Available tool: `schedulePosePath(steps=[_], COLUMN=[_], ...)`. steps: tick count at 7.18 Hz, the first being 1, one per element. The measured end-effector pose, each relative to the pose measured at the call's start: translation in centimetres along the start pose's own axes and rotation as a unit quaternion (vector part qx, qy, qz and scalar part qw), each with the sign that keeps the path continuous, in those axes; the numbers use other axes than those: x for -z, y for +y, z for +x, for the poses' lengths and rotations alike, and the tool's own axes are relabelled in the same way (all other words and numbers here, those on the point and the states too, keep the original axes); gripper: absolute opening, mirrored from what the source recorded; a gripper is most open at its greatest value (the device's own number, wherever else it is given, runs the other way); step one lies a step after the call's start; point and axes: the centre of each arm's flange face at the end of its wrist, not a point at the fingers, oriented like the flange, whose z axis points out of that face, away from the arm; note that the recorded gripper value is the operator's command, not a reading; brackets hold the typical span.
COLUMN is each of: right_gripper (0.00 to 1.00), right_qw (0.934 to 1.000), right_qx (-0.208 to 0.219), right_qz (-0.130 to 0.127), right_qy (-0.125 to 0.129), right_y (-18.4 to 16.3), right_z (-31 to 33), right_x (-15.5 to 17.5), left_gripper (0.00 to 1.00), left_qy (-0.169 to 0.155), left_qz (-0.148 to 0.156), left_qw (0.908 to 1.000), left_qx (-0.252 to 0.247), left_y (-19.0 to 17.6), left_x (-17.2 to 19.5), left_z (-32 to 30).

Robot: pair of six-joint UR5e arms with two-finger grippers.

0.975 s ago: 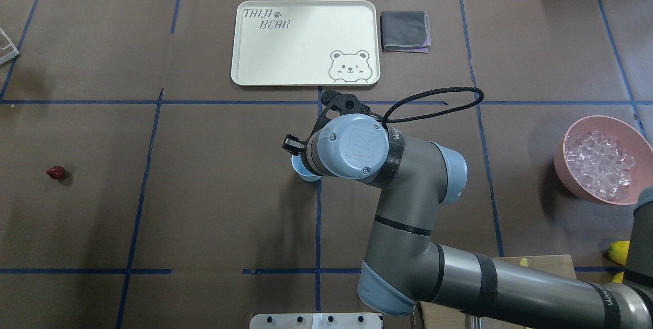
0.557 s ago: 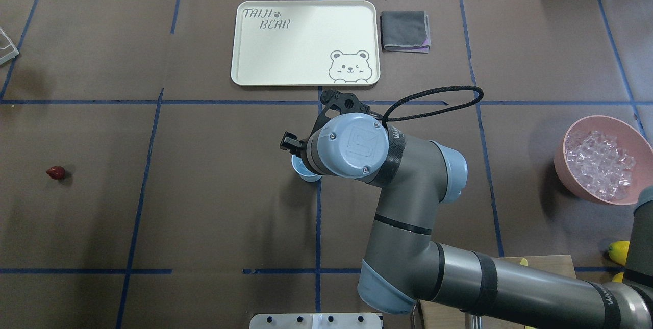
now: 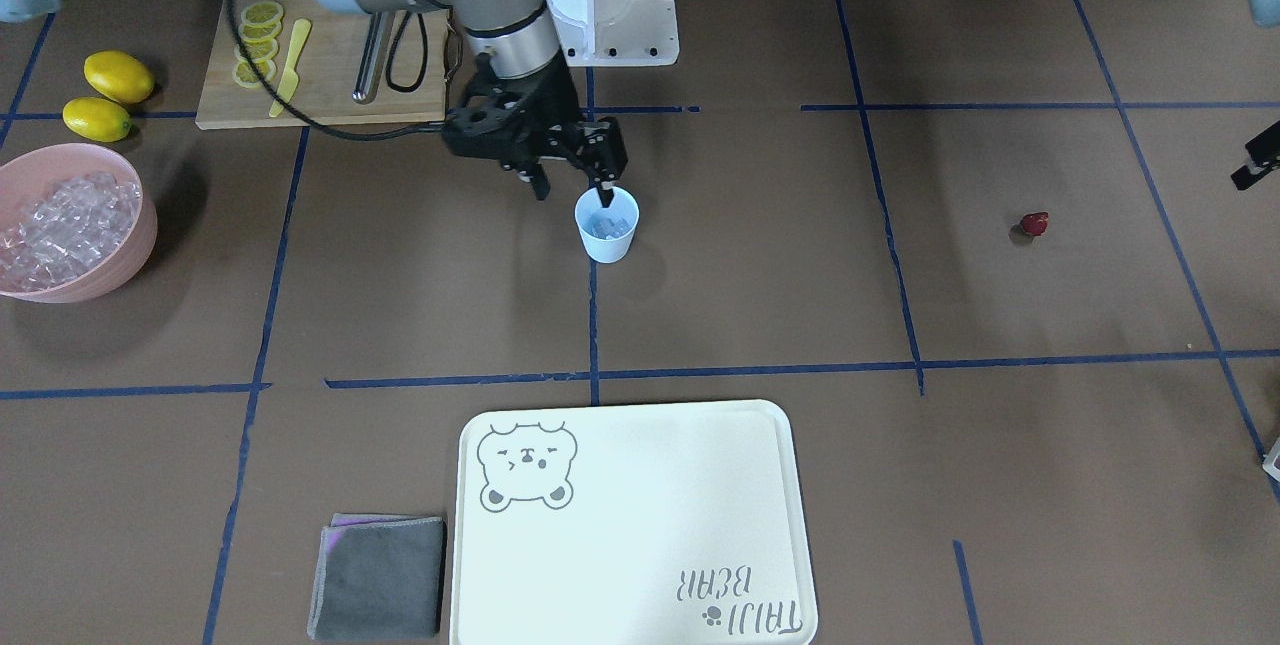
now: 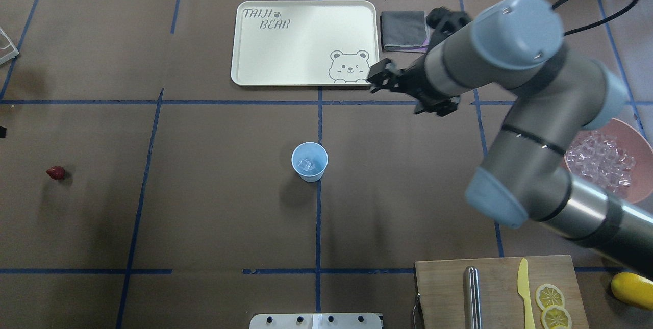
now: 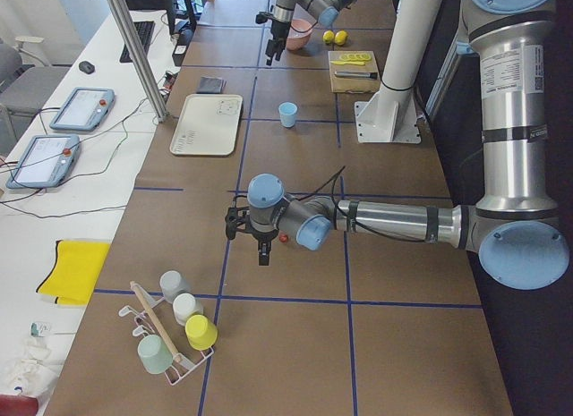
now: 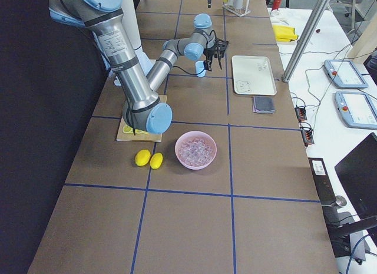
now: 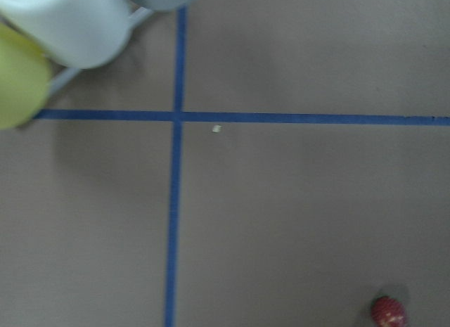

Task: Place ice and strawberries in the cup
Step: 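Lower the left gripper onto the red strawberry and grasp it while the right arm withdraws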

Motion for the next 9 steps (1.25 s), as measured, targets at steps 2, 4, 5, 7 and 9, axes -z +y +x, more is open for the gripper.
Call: schedulePosePath(steps=[2, 4, 5, 7, 9], right_gripper=[0.99, 0.99, 0.99, 0.99, 0.99], right_qw=[0.9985, 0.9972, 0.9970, 0.9970, 0.9970], right_qx=[0.052, 0.070, 0.072, 0.073, 0.073], right_qz=[-0.002, -0.002, -0.001, -0.001, 0.000], right_qy=[0.018, 0.027, 0.028, 0.028, 0.028], right_y=[-5.7, -7.0, -7.2, -7.2, -7.2], right_z=[6.5, 8.2, 8.4, 8.4, 8.4], right_x=[3.0, 3.1, 3.1, 3.1, 3.2], left_gripper=[1.00, 1.00, 1.00, 0.96, 0.89], left_qy=[-0.001, -0.007, -0.012, -0.024, -0.033], left_qz=[-0.005, -0.013, -0.017, -0.024, -0.024], left_qw=[0.9999, 0.9997, 0.9996, 0.9991, 0.9988], left_qx=[0.014, 0.017, 0.020, 0.026, 0.029], left_y=[1.6, 2.9, 3.2, 4.0, 4.2], left_x=[-4.9, -7.1, -7.4, -8.0, -8.5], left_z=[6.9, 9.2, 9.0, 7.5, 6.7])
